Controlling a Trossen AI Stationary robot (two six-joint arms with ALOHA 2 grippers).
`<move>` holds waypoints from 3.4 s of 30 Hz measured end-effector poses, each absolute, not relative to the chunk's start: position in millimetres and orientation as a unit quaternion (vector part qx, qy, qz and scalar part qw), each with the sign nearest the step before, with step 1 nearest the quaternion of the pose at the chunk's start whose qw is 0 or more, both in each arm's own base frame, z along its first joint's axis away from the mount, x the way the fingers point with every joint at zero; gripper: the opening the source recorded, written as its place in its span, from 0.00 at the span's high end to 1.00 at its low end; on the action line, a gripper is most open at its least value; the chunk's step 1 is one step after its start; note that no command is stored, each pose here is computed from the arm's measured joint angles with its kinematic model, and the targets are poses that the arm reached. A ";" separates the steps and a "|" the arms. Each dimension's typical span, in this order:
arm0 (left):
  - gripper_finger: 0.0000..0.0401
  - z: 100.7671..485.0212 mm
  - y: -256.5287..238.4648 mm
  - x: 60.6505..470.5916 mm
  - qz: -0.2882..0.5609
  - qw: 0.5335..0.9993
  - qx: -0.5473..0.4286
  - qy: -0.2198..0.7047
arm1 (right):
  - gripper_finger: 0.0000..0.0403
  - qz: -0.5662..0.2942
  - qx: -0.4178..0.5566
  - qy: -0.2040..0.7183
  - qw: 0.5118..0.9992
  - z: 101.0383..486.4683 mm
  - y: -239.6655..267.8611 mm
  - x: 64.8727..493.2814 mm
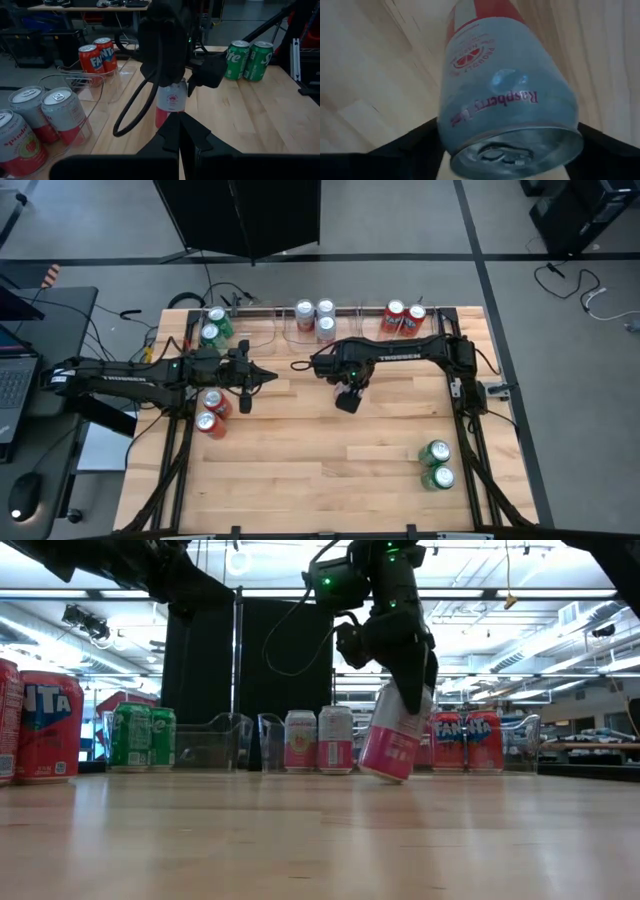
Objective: Sort soda cans
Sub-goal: Put the pink-white soda can into the top center transparent bin
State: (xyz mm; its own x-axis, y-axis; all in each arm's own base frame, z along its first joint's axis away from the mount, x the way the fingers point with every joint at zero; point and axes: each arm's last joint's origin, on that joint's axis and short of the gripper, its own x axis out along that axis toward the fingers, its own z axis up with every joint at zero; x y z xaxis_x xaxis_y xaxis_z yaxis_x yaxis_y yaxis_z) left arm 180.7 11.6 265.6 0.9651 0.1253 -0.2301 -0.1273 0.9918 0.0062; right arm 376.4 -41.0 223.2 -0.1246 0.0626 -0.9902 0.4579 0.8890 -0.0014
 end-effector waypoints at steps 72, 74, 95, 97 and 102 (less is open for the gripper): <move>1.00 279.0 24.2 229.8 0.069 0.944 0.030 0.322 | 1.00 -0.257 0.101 0.332 0.902 100.2 -5.8 338.0; 1.00 277.9 29.2 233.4 0.075 0.940 0.030 0.330 | 1.00 -0.256 0.093 0.329 0.904 97.2 -8.8 346.8; 1.00 309.1 86.3 284.5 0.057 0.844 -0.070 0.529 | 1.00 -0.208 0.062 0.341 0.915 128.5 -14.5 381.6; 0.99 314.6 88.8 291.4 0.061 0.841 -0.073 0.532 | 1.00 -0.216 0.049 0.365 0.904 135.6 -9.4 373.9; 0.92 317.0 88.8 305.3 0.051 0.818 -0.069 0.569 | 1.00 -0.227 0.012 0.384 0.895 149.8 3.2 347.0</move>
